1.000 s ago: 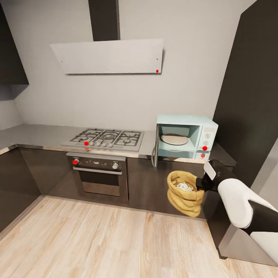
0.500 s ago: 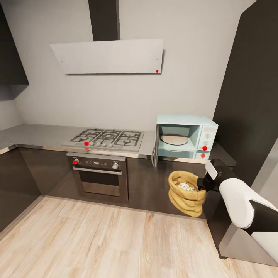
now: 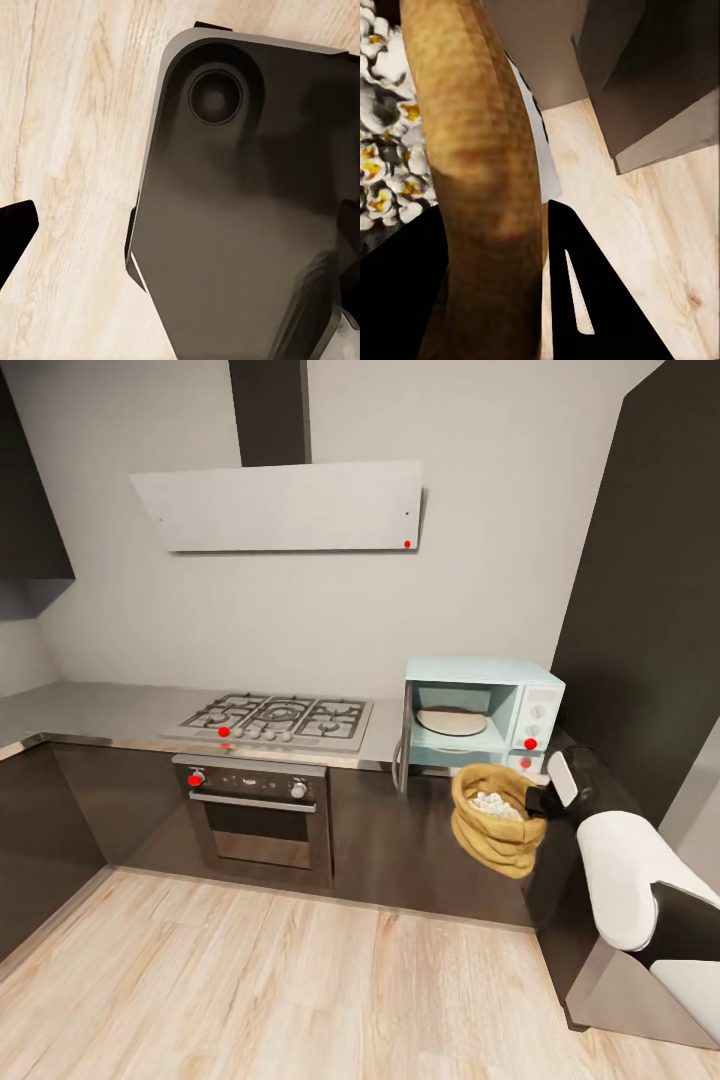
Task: In the kitchen, take the popcorn bag from the countertop, put it into the microwave, and heat it until the popcorn is cooked so the cooked popcorn ends up inside the bag.
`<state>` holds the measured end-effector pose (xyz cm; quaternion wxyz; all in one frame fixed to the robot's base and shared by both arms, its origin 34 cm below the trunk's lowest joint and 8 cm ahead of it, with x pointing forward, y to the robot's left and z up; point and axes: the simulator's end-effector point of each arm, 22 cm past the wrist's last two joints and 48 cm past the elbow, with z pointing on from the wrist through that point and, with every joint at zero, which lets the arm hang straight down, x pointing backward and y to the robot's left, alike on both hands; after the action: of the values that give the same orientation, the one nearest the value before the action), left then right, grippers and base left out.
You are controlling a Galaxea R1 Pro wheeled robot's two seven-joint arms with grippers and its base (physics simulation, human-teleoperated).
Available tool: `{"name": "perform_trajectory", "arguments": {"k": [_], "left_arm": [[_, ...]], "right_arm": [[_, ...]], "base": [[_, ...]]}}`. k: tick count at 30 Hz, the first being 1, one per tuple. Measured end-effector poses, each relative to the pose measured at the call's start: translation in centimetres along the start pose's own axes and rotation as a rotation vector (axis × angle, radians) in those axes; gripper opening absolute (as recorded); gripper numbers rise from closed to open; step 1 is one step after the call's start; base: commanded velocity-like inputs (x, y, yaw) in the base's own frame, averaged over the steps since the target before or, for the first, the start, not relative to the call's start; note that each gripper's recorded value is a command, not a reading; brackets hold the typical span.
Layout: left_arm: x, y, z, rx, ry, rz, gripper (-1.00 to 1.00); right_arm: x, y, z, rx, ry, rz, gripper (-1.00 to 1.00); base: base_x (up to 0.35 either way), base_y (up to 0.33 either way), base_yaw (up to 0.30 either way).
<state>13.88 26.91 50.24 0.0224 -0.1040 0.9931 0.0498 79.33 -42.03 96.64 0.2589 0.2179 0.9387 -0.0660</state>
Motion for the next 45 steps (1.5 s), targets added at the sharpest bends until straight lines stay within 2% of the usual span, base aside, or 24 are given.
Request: {"name": "perform_trajectory", "arguments": {"k": [5,13,18,33,36,41,45], "left_arm": [[0.0,0.0,0.0,0.0,0.0,0.0,1.0],[0.0,0.0,0.0,0.001,0.0,0.0,1.0],[0.0,0.0,0.0,0.001,0.0,0.0,1.0],[0.0,0.0,0.0,0.001,0.0,0.001,1.0],[0.0,0.0,0.0,0.001,0.0,0.001,1.0],[0.0,0.0,0.0,0.001,0.0,0.001,1.0],[0.0,0.0,0.0,0.001,0.0,0.001,1.0]], "right_arm": [[-0.7,-0.8,-0.5,0.036,-0.013,0.008,-1.0],[-5.7,-0.2,-4.4,0.039,-0.091,0.03,-1.0],[-7.5,-0.6,-6.0,0.066,-0.116,0.04,-1.0],[-8.4,2.0,-7.9,0.045,-0.054,-0.009,-1.0],[-9.3,2.9,-9.1,0.031,-0.064,-0.015,-1.0],[-9.0,4.5,-9.3,0.008,-0.057,-0.029,-1.0],[-8.9,4.9,-9.4,-0.004,-0.055,-0.028,-1.0]], "base": [[0.0,0.0,0.0],[0.0,0.0,0.0],[0.0,0.0,0.0],[0.0,0.0,0.0],[0.0,0.0,0.0],[0.0,0.0,0.0],[0.0,0.0,0.0]]}}
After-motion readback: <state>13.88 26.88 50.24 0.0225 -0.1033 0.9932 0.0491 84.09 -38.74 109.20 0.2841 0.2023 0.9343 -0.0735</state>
